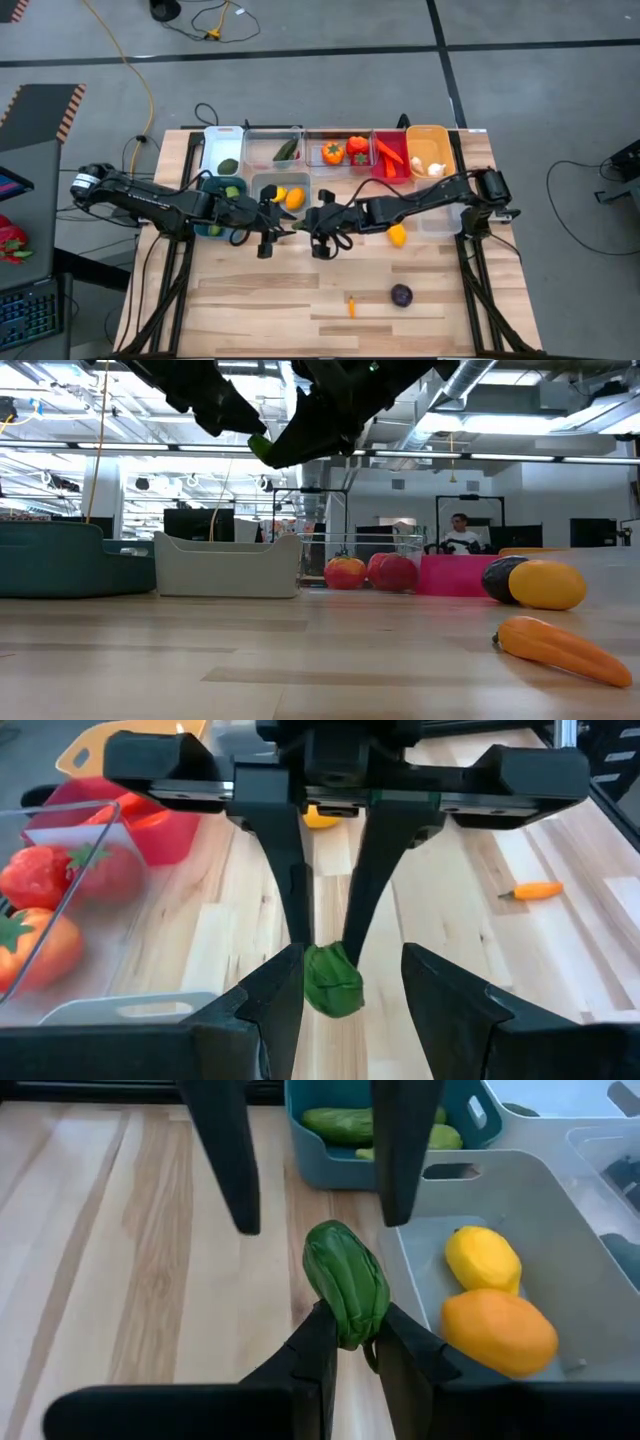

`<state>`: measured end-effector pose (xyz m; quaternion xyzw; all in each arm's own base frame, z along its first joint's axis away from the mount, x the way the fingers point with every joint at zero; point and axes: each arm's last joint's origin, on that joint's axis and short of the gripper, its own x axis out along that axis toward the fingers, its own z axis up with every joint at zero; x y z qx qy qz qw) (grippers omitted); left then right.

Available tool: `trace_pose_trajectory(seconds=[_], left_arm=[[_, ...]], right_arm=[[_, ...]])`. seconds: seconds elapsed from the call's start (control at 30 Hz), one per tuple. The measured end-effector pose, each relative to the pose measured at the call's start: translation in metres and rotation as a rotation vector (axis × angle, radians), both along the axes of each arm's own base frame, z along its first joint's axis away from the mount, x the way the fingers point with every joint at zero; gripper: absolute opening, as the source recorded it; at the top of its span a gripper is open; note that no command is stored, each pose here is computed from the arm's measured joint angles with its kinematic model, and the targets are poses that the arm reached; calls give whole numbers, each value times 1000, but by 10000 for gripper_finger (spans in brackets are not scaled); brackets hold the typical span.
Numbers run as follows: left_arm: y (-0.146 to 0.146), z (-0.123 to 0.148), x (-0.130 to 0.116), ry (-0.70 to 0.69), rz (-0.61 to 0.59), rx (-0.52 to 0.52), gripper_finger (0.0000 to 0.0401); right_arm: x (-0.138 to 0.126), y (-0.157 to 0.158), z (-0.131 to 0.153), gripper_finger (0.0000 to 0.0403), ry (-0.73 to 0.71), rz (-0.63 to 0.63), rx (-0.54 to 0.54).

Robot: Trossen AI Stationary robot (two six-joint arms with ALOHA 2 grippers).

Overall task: Sort produce into baskets
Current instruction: Put the green chili pepper into the top left transparent bin

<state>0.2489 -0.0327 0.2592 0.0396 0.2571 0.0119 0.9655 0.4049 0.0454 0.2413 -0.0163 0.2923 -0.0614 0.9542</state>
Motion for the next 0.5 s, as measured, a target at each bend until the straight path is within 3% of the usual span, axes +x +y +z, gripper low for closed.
trace_pose_trajectory(seconds=[0.5], left_arm=[[2, -3, -2, 32, 51, 23, 146]], right_arm=[[4, 0, 6, 89, -70, 0, 9]])
